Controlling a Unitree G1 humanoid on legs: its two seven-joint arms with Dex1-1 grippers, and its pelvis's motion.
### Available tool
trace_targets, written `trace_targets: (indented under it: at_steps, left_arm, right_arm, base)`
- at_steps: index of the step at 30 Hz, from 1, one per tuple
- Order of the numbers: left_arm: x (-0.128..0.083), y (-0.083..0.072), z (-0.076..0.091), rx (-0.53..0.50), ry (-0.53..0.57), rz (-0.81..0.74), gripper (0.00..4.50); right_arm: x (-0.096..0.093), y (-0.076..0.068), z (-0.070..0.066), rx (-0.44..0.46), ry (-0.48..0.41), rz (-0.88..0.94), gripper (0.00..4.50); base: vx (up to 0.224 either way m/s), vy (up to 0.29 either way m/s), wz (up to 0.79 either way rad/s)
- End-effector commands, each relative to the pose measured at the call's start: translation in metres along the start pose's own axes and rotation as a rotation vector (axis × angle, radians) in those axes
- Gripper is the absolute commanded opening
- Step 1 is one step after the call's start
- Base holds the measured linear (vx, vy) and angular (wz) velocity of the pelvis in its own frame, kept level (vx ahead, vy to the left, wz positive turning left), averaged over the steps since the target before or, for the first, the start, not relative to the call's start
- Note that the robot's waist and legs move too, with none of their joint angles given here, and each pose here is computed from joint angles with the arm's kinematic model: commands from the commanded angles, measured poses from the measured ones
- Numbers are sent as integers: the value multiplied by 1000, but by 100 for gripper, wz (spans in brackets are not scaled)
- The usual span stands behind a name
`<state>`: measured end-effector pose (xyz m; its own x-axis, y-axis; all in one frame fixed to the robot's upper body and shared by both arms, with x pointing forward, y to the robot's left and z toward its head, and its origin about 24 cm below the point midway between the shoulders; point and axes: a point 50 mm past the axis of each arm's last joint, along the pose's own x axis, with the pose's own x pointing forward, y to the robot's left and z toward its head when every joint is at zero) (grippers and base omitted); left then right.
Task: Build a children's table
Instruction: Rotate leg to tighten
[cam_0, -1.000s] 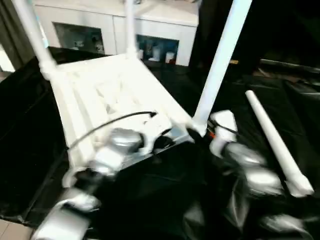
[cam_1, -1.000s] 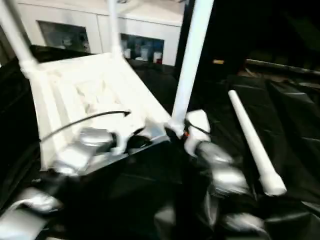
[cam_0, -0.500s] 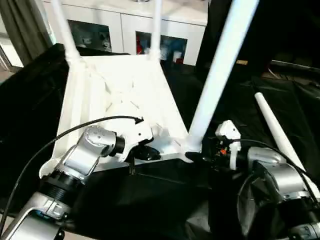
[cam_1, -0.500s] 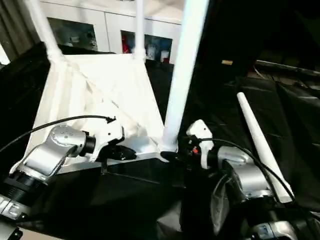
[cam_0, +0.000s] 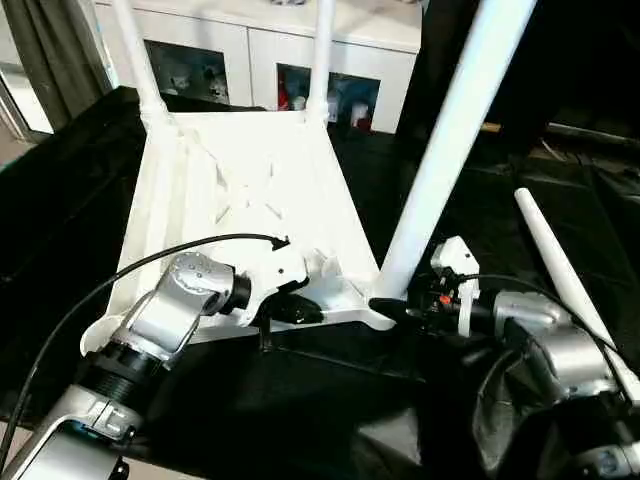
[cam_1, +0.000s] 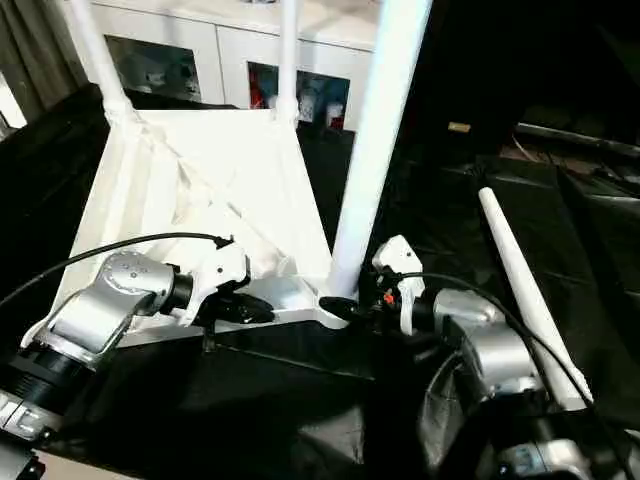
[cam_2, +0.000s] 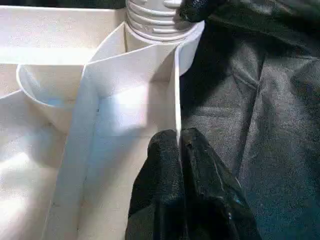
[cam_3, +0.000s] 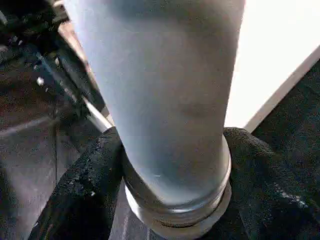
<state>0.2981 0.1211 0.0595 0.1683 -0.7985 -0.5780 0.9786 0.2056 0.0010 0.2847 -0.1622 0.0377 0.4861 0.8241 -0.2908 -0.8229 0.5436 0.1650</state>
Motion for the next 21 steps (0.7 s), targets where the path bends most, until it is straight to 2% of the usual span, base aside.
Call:
trace_targets:
  at_steps: [1,3,6,7,8,9,10,14,15,21]
  left_arm:
    - [13,1,-4,-43,25,62,0]
    - [18,5,-2,-63,16,112,0]
    - [35,13,8,-147,-18,251,0]
    - [47,13,15,-175,-33,288,0]
    - [47,13,15,-175,-33,288,0]
    - [60,7,24,-175,-47,272,0]
    - [69,1,31,-165,-61,246,0]
    - [80,-8,41,-146,-86,203,0]
    - [81,-9,43,-141,-90,194,0]
    - [69,-2,34,-102,-65,189,0]
  right_arm:
    - [7,2,-12,53,15,-77,271]
    - [11,1,-16,82,7,-141,270]
    - [24,-2,-29,208,-6,-402,270]
    - [33,-1,-33,259,-5,-513,270]
    - [33,-1,-33,259,-5,-513,270]
    - [45,2,-33,291,-11,-564,269]
    - [54,5,-29,281,-24,-576,269]
    - [65,10,-21,233,-44,-560,269]
    - [67,11,-19,228,-48,-553,325]
    - [56,5,-9,187,-85,-494,345]
  base:
    - [0,0,0]
    - [0,0,0]
    - [0,0,0]
    - [0,0,0]
    - [0,0,0]
    - [0,0,0]
    - [0,0,0]
    - [0,0,0]
    - [0,0,0]
    - [0,0,0]
